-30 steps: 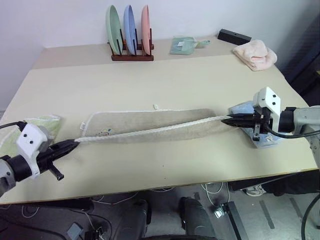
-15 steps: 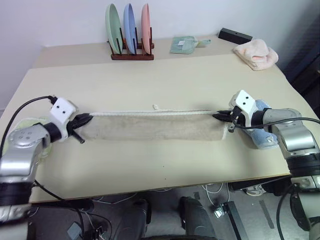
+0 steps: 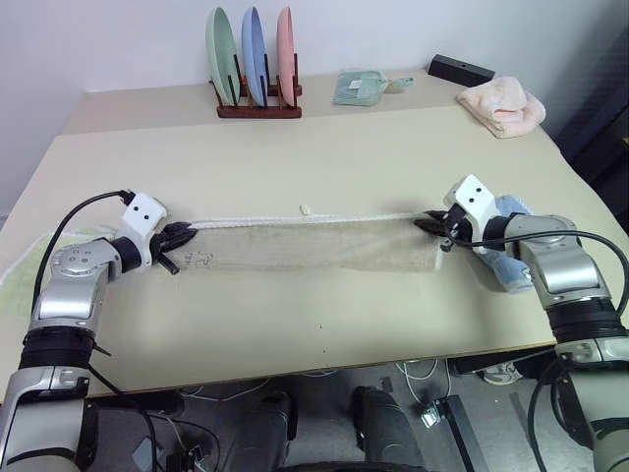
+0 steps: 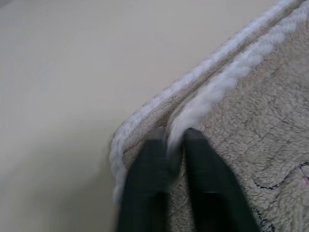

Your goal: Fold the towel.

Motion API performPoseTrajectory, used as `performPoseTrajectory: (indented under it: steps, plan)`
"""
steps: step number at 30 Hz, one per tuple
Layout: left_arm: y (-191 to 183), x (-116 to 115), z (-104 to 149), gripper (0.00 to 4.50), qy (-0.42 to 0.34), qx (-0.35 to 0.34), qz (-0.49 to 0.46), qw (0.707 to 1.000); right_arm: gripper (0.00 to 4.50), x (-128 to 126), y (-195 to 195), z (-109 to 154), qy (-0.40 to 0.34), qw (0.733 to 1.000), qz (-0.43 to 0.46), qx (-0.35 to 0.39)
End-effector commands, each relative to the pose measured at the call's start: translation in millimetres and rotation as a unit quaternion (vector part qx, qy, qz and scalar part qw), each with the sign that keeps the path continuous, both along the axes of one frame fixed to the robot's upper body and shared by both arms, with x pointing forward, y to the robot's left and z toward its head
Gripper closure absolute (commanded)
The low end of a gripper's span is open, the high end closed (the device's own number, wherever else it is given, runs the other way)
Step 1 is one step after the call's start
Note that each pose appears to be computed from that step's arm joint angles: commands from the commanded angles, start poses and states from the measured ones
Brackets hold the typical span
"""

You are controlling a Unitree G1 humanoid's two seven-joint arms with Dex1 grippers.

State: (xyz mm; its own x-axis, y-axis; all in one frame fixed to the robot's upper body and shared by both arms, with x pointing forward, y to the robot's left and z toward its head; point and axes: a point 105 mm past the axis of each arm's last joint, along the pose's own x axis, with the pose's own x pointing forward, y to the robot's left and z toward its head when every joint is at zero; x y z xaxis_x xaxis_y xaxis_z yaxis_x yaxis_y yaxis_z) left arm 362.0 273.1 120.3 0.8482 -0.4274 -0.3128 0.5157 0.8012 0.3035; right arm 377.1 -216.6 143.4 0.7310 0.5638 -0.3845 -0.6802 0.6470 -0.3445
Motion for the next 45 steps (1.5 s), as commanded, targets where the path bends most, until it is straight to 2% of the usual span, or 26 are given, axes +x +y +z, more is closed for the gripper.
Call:
performPoseTrajectory:
  steps: [1,3,4,7,9,11,12,15,20,26,32,39,42,45]
  plan:
    - [12,2,16,1.59,-0.040,-0.004,0.031,0.999,1.72,0,-2,27,-0.053,0.999,0.004,-0.003]
    - [20,4,21,0.55,-0.063,-0.008,0.064,0.996,0.71,0,-8,34,-0.069,0.998,-0.010,-0.008]
    - [24,5,25,0.03,-0.073,-0.018,0.078,0.994,0.70,1,-12,37,-0.076,0.997,-0.016,-0.011]
    - [26,5,39,0.03,-0.105,-0.045,0.096,0.989,0.70,-2,-18,46,-0.091,0.995,-0.031,-0.010]
    - [26,2,53,0.03,-0.140,-0.059,0.108,0.982,0.70,-11,-19,57,-0.084,0.995,-0.036,0.031]
    - [27,-3,61,0.00,-0.161,-0.063,0.119,0.978,0.16,-29,-11,60,-0.062,0.995,-0.017,0.074]
    - [26,-6,64,0.00,-0.169,-0.064,0.122,0.976,0.03,-38,-7,59,-0.053,0.994,-0.011,0.092]
    - [17,-16,65,0.00,-0.179,-0.060,0.115,0.975,0.03,-55,-3,55,-0.032,0.989,-0.030,0.140]
    - [-84,-50,38,0.00,-0.126,-0.057,-0.077,0.987,0.03,-99,10,20,0.071,0.963,-0.073,0.250]
    - [-162,-78,22,0.00,-0.077,-0.114,-0.206,0.969,0.03,-129,26,-22,0.178,0.918,-0.151,0.321]
    - [-194,-89,25,0.00,-0.070,-0.136,-0.260,0.953,0.03,-109,32,-43,0.218,0.859,-0.253,0.388]
    - [-192,-91,26,0.00,-0.070,-0.137,-0.258,0.954,0.03,-60,17,-51,0.222,0.771,-0.371,0.469]
    - [-191,-92,26,0.00,-0.071,-0.134,-0.255,0.955,1.38,-53,11,-55,0.223,0.754,-0.398,0.473]
    - [-190,-93,26,0.00,-0.071,-0.135,-0.251,0.956,2.93,-50,12,-48,0.208,0.762,-0.393,0.471]
